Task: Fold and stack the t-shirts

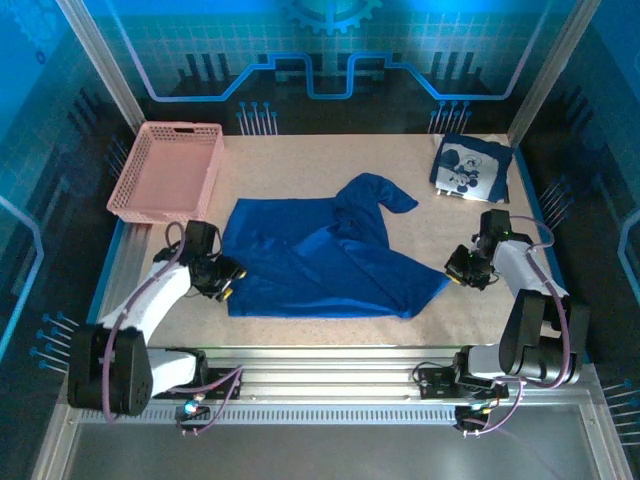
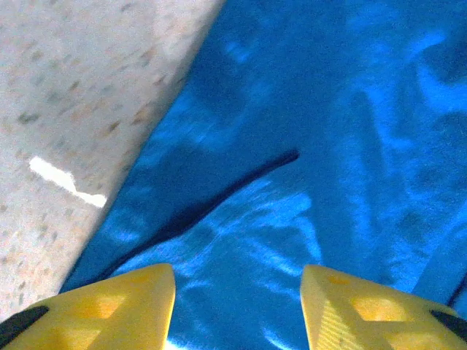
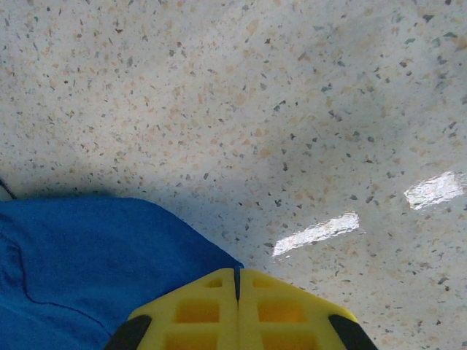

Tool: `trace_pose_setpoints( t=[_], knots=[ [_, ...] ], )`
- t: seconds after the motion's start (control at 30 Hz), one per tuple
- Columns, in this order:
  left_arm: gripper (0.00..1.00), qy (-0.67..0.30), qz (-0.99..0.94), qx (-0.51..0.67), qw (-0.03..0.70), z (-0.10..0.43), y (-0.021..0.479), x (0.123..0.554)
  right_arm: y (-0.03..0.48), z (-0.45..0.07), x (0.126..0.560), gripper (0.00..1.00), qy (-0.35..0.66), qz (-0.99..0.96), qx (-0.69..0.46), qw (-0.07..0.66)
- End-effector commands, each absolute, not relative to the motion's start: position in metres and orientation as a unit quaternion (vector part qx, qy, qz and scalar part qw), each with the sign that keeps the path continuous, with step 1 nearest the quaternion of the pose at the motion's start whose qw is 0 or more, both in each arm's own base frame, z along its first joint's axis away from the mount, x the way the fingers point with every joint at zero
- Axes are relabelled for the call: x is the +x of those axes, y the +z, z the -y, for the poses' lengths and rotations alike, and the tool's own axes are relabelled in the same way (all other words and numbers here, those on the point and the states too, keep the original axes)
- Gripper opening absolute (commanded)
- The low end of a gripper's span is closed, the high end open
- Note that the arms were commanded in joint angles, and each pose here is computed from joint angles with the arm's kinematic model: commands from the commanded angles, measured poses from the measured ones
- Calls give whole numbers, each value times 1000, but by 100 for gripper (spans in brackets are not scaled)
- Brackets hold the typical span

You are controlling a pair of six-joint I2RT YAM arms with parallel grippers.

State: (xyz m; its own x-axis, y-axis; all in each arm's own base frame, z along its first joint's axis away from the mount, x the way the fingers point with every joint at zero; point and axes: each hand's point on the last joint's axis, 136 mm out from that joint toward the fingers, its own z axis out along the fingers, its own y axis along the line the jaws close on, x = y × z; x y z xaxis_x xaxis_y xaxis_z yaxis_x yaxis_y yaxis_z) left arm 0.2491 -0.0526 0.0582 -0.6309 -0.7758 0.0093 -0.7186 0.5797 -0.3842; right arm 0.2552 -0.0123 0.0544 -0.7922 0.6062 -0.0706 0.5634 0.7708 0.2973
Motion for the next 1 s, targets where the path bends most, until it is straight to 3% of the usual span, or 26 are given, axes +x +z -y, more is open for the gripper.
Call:
trace_pose_setpoints(
  t=[0.0, 0.27, 0.73, 0.97],
  knots=[
    [46, -175, -906, -379, 78, 55, 56, 267, 55, 14, 250, 0, 134, -937, 311, 81],
    [44, -149, -933, -325, 34, 70, 39, 284, 54, 14, 248, 0, 132, -938, 310, 79],
    [43, -96, -953, -288, -19, 77, 9, 273, 53, 14, 246, 0, 130, -939, 308, 81],
    [23, -93, -955, -279, -31, 80, 4, 268, 50, 15, 247, 0, 129, -939, 309, 80]
  ],
)
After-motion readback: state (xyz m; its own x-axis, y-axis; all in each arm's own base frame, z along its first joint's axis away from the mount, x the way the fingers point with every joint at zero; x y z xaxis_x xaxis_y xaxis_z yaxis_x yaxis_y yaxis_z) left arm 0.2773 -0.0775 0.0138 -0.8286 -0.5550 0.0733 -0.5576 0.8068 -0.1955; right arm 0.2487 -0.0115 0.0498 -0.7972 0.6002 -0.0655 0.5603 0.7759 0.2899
